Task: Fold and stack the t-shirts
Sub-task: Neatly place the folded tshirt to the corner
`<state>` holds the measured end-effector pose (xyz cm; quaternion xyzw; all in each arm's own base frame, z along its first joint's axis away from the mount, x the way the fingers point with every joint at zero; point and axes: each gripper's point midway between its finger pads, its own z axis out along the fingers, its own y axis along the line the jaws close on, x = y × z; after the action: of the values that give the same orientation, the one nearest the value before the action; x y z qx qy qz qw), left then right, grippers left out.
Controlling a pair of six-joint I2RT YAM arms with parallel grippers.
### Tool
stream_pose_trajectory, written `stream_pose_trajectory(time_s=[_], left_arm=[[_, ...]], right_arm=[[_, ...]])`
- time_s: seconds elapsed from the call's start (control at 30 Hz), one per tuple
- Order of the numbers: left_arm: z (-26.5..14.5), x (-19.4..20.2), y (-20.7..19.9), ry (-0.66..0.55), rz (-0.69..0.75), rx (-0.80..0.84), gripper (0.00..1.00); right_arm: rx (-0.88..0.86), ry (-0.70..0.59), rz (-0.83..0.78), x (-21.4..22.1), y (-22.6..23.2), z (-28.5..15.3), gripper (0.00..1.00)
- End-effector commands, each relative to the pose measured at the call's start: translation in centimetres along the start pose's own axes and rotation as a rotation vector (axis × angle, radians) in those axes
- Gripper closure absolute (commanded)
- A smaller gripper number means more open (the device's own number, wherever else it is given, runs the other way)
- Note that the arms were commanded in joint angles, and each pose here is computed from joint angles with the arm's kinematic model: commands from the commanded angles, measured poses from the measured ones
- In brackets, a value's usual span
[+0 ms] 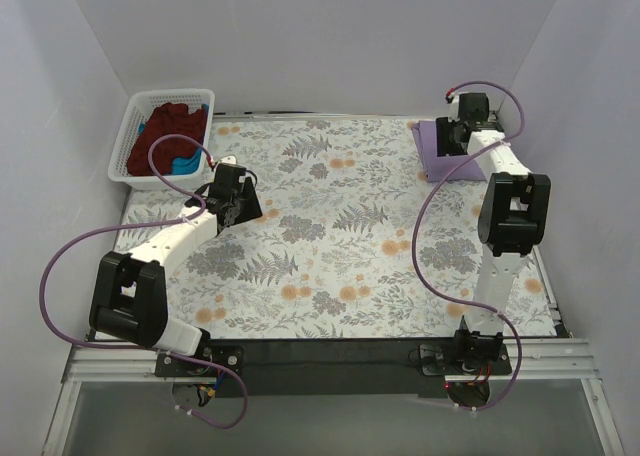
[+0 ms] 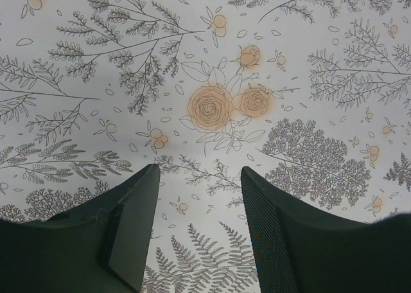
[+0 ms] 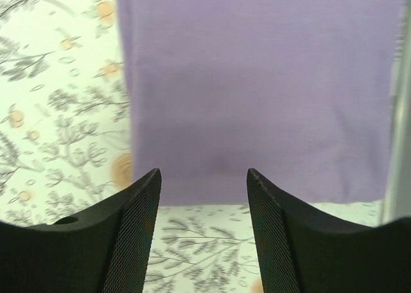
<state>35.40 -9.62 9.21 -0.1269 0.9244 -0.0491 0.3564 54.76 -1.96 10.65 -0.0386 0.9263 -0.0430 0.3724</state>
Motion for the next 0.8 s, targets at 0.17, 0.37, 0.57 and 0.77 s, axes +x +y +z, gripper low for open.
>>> stream_pose_trajectory(time_s=[0.17,0.37,0.57,0.77], left_arm=[[-0.7,-1.3,-0.1,-0.047,-0.002,0.016,0.48],[-0.7,-1.3,-0.2,-0.042,-0.002,0.021,0.48],[-0.6,-1.1,-0.2,-0.036,0.001,0.021,0.48],[-0.4,-0.9,-0.2,-0.031,0.002,0.017,0.48]], right_arm=[[-0.101,0.080,-0.071,3.5,6.5,2.4,0.37],[-0.023,0.162,-0.173,6.8,7.4,4.0,0.38],[0.095,0.217,-0.210,9.0,5.8,4.8,0.52],[0.162,0.233,-0.267,9.5,4.5,5.8,0.87]])
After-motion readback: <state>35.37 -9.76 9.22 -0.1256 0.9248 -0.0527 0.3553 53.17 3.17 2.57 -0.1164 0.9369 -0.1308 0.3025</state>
